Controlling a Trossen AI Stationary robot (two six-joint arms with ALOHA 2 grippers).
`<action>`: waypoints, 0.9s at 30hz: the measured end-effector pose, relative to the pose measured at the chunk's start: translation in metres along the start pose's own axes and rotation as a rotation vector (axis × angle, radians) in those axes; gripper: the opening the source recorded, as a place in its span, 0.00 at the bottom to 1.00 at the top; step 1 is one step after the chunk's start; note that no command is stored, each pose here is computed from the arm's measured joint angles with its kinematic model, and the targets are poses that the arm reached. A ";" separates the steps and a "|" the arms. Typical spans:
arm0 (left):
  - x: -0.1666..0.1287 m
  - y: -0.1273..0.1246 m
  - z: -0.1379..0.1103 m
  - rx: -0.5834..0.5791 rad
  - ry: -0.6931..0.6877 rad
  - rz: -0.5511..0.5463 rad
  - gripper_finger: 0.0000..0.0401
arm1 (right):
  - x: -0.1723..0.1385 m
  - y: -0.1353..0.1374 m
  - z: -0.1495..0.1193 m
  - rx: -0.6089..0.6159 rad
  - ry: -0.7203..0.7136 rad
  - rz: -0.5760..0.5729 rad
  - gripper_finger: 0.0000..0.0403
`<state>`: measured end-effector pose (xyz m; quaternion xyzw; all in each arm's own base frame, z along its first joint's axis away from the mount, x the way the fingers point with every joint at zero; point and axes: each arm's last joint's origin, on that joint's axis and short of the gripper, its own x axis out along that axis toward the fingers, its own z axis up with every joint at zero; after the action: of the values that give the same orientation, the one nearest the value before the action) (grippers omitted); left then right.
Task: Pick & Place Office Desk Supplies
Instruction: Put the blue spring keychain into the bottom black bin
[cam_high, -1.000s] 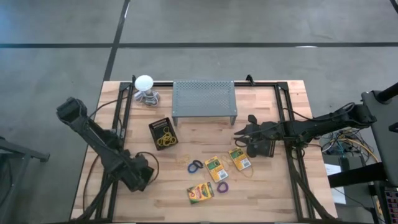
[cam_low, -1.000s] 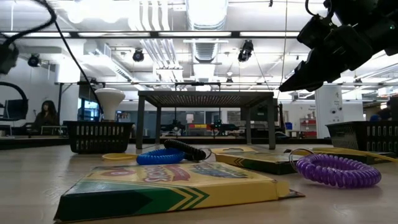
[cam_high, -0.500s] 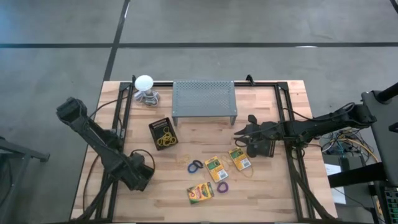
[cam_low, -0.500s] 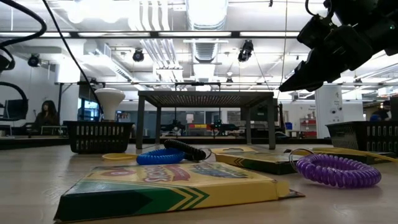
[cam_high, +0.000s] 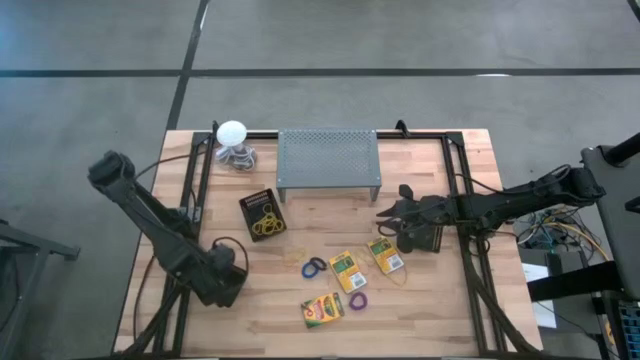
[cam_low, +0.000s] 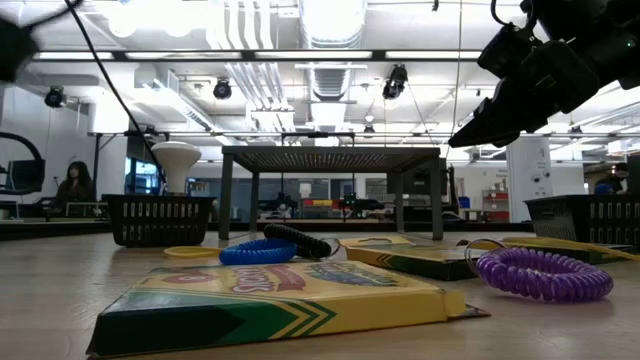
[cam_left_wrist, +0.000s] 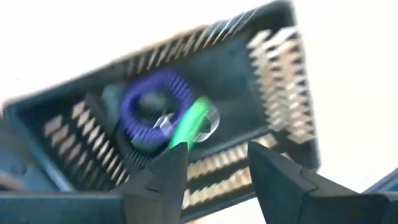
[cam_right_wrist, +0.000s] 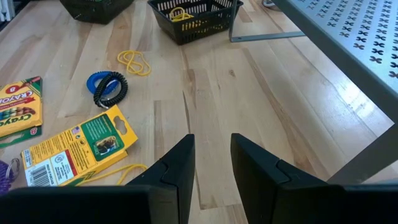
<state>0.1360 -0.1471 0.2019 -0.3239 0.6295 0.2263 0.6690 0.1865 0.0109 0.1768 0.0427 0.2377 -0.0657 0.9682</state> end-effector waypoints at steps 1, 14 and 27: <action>-0.006 -0.003 0.001 0.000 -0.051 -0.030 0.43 | 0.000 0.000 0.000 0.000 0.000 0.000 0.25; -0.019 -0.039 0.037 0.077 -0.963 -0.168 0.43 | 0.000 0.000 0.000 0.000 0.000 0.000 0.25; 0.042 -0.094 0.101 0.547 -0.884 -0.102 0.43 | 0.000 0.000 0.000 0.000 0.000 0.000 0.25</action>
<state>0.2774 -0.1434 0.1736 -0.0410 0.3067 0.1357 0.9412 0.1865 0.0109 0.1769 0.0427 0.2378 -0.0656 0.9682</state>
